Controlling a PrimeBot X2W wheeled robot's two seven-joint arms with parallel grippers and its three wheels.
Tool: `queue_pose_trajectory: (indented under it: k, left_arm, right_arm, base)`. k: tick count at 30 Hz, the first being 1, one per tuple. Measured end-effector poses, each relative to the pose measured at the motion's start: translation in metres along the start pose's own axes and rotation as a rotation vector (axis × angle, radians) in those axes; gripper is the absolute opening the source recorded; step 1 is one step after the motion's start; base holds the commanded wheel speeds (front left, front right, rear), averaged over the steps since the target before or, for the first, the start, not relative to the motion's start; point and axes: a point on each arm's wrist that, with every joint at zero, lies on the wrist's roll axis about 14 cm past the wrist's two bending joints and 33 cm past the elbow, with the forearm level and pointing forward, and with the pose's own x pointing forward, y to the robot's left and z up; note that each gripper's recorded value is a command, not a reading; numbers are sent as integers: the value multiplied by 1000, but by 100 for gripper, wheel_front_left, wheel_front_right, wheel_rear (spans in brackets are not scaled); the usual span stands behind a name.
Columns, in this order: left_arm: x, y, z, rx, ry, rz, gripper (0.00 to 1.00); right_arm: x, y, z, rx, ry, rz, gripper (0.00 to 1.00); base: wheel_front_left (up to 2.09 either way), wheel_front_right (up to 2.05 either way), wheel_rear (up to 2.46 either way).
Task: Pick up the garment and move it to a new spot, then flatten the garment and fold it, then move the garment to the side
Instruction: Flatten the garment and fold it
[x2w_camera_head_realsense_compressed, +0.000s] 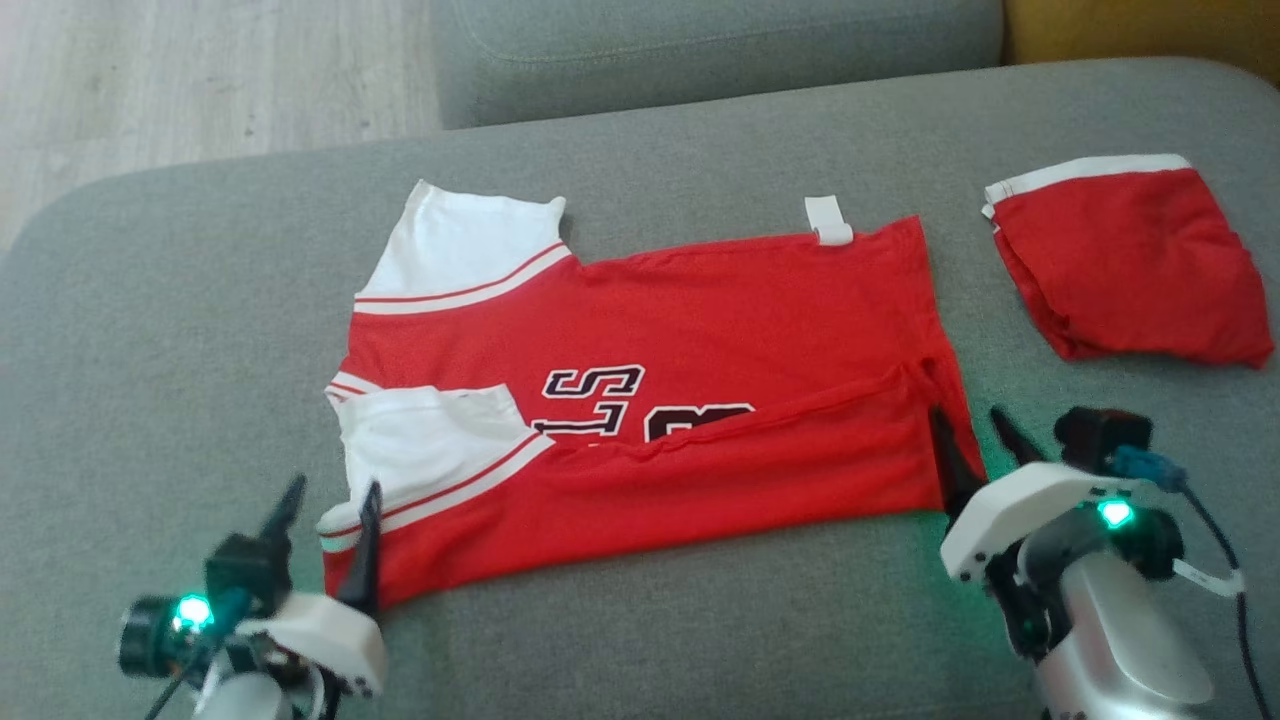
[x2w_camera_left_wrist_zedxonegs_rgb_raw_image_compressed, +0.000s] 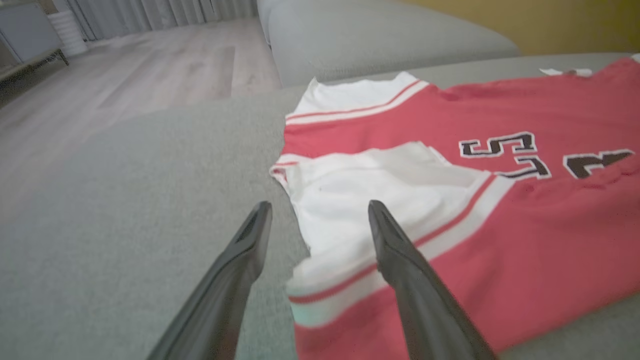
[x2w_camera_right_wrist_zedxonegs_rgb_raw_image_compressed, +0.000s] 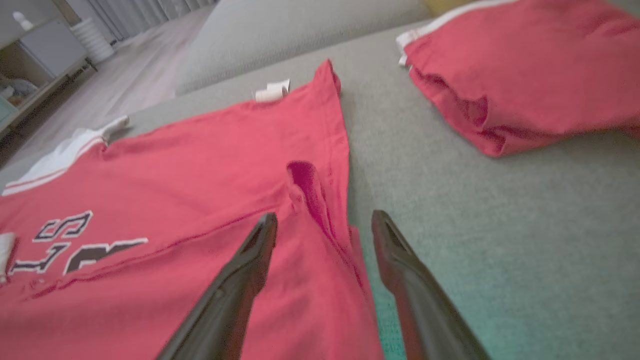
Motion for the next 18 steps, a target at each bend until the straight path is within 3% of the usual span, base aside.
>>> queue_pose_trajectory:
  k: [6,11,14,18]
  left_arm:
    - [18,8,64,-21,-243,30,100]
    - [33,4,123,-16,-415,-12,100]
    - [50,4,143,29,-446,-65,100]
    - [92,4,158,109,-360,-135,100]
  right_arm:
    - [-1,12,51,3,-234,40,100]
    - [-3,18,65,-4,-327,61,100]
    - [1,16,66,4,-343,57,100]
    - [9,11,67,13,-354,47,100]
  base:
    - [0,0,0]
    - [0,0,0]
    - [0,0,0]
    - [0,0,0]
